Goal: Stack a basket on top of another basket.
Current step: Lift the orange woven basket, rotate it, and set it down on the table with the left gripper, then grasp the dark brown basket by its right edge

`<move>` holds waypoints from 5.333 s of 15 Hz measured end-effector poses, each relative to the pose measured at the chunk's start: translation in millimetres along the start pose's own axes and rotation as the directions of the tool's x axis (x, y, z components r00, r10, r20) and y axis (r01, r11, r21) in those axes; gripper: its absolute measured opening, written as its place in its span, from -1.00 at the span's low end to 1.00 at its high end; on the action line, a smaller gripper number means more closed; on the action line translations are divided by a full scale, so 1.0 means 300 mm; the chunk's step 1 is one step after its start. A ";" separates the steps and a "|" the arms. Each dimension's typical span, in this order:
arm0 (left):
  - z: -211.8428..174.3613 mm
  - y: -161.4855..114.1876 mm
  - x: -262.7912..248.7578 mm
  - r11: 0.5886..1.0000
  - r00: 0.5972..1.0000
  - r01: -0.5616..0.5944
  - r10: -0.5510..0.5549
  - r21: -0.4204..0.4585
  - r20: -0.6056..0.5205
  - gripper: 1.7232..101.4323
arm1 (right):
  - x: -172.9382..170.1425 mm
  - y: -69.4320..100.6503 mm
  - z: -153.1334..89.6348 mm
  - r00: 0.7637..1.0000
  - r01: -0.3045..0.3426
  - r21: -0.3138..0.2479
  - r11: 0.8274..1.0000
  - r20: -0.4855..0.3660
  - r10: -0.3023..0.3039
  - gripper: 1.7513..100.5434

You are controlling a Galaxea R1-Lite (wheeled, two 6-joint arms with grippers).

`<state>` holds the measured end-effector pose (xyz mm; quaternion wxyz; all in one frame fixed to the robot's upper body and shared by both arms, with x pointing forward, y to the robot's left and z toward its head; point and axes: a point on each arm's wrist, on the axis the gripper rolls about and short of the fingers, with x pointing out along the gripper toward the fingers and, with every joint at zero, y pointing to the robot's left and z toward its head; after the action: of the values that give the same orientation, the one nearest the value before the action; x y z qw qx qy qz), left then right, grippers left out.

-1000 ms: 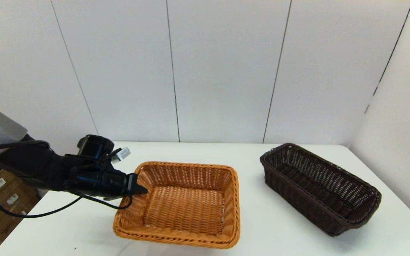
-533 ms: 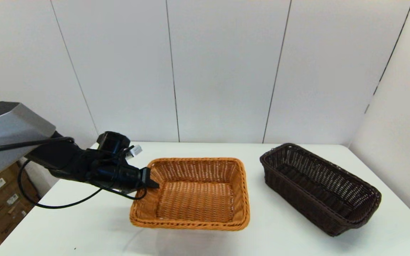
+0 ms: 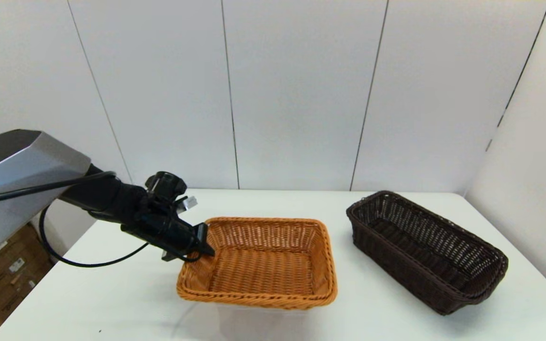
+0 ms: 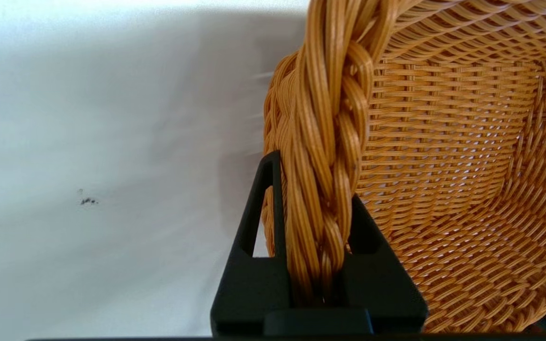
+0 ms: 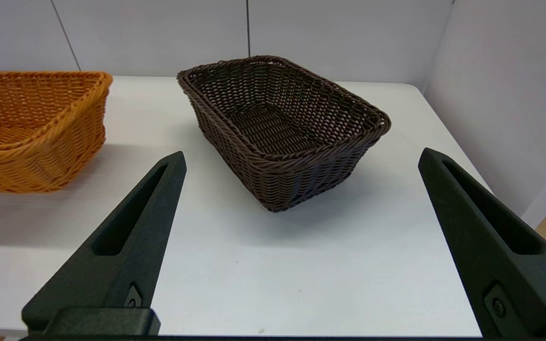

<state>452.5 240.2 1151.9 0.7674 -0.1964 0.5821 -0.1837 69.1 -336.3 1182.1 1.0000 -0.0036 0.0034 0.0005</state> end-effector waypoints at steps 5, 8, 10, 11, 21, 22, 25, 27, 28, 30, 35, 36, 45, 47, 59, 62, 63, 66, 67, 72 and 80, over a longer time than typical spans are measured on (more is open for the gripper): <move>0.019 -0.032 0.053 0.997 0.997 -0.074 0.073 0.031 0.009 -0.73 | 0.000 0.000 0.000 1.000 0.000 0.000 1.000 0.000 0.000 0.94; 0.025 -0.038 0.071 0.997 0.997 -0.073 0.073 0.036 0.007 -0.73 | 0.000 0.000 0.000 1.000 0.000 0.000 1.000 0.000 0.000 0.94; 0.028 -0.050 0.079 0.997 0.998 -0.067 0.067 0.033 0.007 -0.73 | 0.000 0.000 0.000 1.000 0.000 0.000 1.000 0.000 0.000 0.94; 0.030 -0.061 0.085 0.998 0.998 -0.063 0.063 0.029 0.008 -0.73 | 0.000 0.000 0.000 1.000 0.000 0.000 1.000 0.000 0.000 0.94; 0.026 -0.089 0.098 0.998 0.998 -0.058 0.058 0.007 -0.002 -0.73 | 0.000 0.000 0.000 1.000 0.000 0.000 1.000 0.000 0.000 0.94; 0.024 -0.088 0.097 0.998 0.998 -0.060 0.060 0.004 -0.007 -0.73 | 0.000 0.000 0.000 1.000 0.000 0.000 1.000 0.000 0.000 0.94; 0.020 -0.089 0.095 0.998 0.998 -0.062 0.062 0.002 -0.013 -0.73 | 0.000 0.000 0.000 1.000 0.000 0.000 1.000 0.000 0.000 0.94; 0.020 -0.090 0.092 0.998 0.998 -0.060 0.060 0.004 -0.012 -0.73 | 0.000 0.000 0.000 1.000 0.000 0.000 1.000 0.000 0.000 0.94; 0.019 -0.091 0.091 0.998 0.998 -0.060 0.060 0.003 -0.012 -0.73 | 0.000 0.000 0.000 1.000 0.000 0.000 1.000 0.000 0.000 0.94; 0.017 -0.092 0.087 0.998 0.998 -0.057 0.057 0.004 -0.012 -0.45 | 0.000 0.000 0.000 1.000 0.000 0.000 1.000 0.000 0.000 0.94; 0.012 -0.095 0.075 0.998 0.998 -0.056 0.056 0.003 -0.010 0.19 | 0.000 0.000 0.000 1.000 0.000 0.000 1.000 0.000 0.000 0.94; 0.012 -0.096 0.071 0.998 0.998 -0.056 0.056 0.003 -0.008 0.29 | 0.000 0.000 0.000 1.000 0.000 0.000 1.000 0.000 0.000 0.94; 0.041 -0.164 -0.221 0.999 0.974 -0.043 0.034 0.034 0.223 0.72 | 0.000 0.000 0.000 1.000 0.000 0.000 1.000 0.000 0.000 0.94; 0.022 -0.200 -0.328 0.994 0.945 -0.085 0.059 0.067 0.321 0.76 | 0.000 0.000 0.000 1.000 0.000 0.000 1.000 0.000 0.000 0.94; -0.545 -0.133 -0.753 0.875 0.740 -0.439 0.224 0.203 0.635 0.89 | 0.000 0.000 0.000 1.000 0.000 0.000 1.000 0.000 0.000 0.94; -0.690 -0.066 -0.742 0.848 0.690 -0.510 0.302 0.146 0.658 0.90 | 0.000 0.000 0.000 1.000 0.000 0.000 1.000 0.000 0.000 0.94; -0.720 -0.058 -0.747 0.844 0.674 -0.518 0.302 0.140 0.674 0.90 | 0.000 0.000 0.000 1.000 0.000 0.000 1.000 0.000 0.000 0.94; -0.794 -0.036 -0.762 0.820 0.619 -0.555 0.293 0.141 0.729 0.91 | 0.000 0.000 0.000 1.000 0.000 0.000 1.000 0.000 0.000 0.94; -0.818 -0.028 -0.764 0.812 0.594 -0.567 0.288 0.137 0.752 0.91 | 0.000 0.000 0.000 1.000 0.000 0.000 1.000 0.000 0.000 0.94; -0.946 0.021 -0.740 0.780 0.462 -0.617 0.252 0.104 0.851 0.91 | 0.000 0.000 0.000 1.000 0.000 0.000 1.000 0.000 0.000 0.94; -1.080 0.089 -0.661 0.711 0.304 -0.701 0.245 0.043 0.921 0.92 | 0.000 0.000 0.000 1.000 0.000 0.000 1.000 0.000 0.000 0.94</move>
<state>90.6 335.8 1221.5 0.9892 0.1063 0.0823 0.0591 69.1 -336.3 1182.1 1.0000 -0.0036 0.0034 0.0005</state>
